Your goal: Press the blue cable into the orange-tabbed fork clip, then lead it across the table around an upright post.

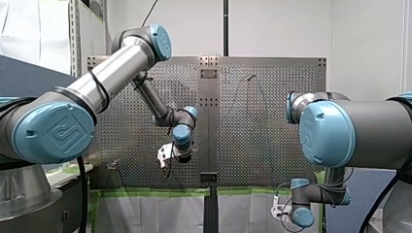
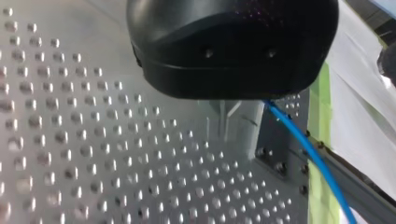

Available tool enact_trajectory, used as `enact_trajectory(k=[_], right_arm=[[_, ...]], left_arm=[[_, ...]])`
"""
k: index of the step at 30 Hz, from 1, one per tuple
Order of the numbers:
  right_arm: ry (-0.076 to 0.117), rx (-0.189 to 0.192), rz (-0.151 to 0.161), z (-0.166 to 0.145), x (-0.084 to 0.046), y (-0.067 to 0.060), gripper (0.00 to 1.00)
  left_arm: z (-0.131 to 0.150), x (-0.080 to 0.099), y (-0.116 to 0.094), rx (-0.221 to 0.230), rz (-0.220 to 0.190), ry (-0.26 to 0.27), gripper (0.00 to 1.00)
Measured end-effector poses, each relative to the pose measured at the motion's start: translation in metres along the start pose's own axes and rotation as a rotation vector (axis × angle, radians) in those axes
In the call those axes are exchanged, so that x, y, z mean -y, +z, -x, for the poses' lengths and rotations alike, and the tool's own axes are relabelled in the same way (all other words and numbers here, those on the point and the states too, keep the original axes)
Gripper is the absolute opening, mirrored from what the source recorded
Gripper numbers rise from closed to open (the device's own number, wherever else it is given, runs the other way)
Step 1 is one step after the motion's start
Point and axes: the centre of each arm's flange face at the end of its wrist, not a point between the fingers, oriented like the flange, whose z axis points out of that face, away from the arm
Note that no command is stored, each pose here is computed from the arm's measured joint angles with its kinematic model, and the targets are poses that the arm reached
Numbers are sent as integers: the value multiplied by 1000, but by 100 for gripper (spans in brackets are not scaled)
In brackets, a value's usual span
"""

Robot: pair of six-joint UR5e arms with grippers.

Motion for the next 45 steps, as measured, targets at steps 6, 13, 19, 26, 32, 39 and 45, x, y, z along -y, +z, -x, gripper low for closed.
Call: enact_trajectory(k=[6, 13, 19, 26, 32, 39, 45], right_arm=[[1, -1, 1, 0, -1, 1, 0], [2, -5, 2, -1, -2, 1, 0], [3, -9, 4, -2, -3, 2, 0], [5, -14, 9, -5, -6, 5, 0], [13, -20, 28, -9, -15, 8, 0], [16, -22, 32, -10, -19, 9, 0], [9, -23, 2, -14, -18, 10, 0]], left_arm=[[-5, -23, 9, -11, -3, -31, 0], [-20, -41, 9, -11, 2, -42, 0], [-37, -51, 5, -13, -1, -42, 0], [-54, -63, 0, -12, -2, -23, 0], [-70, -76, -6, -12, 1, -12, 0], [-85, -91, -13, -32, 15, 16, 0], [-86, -93, -14, -37, 11, 32, 0]])
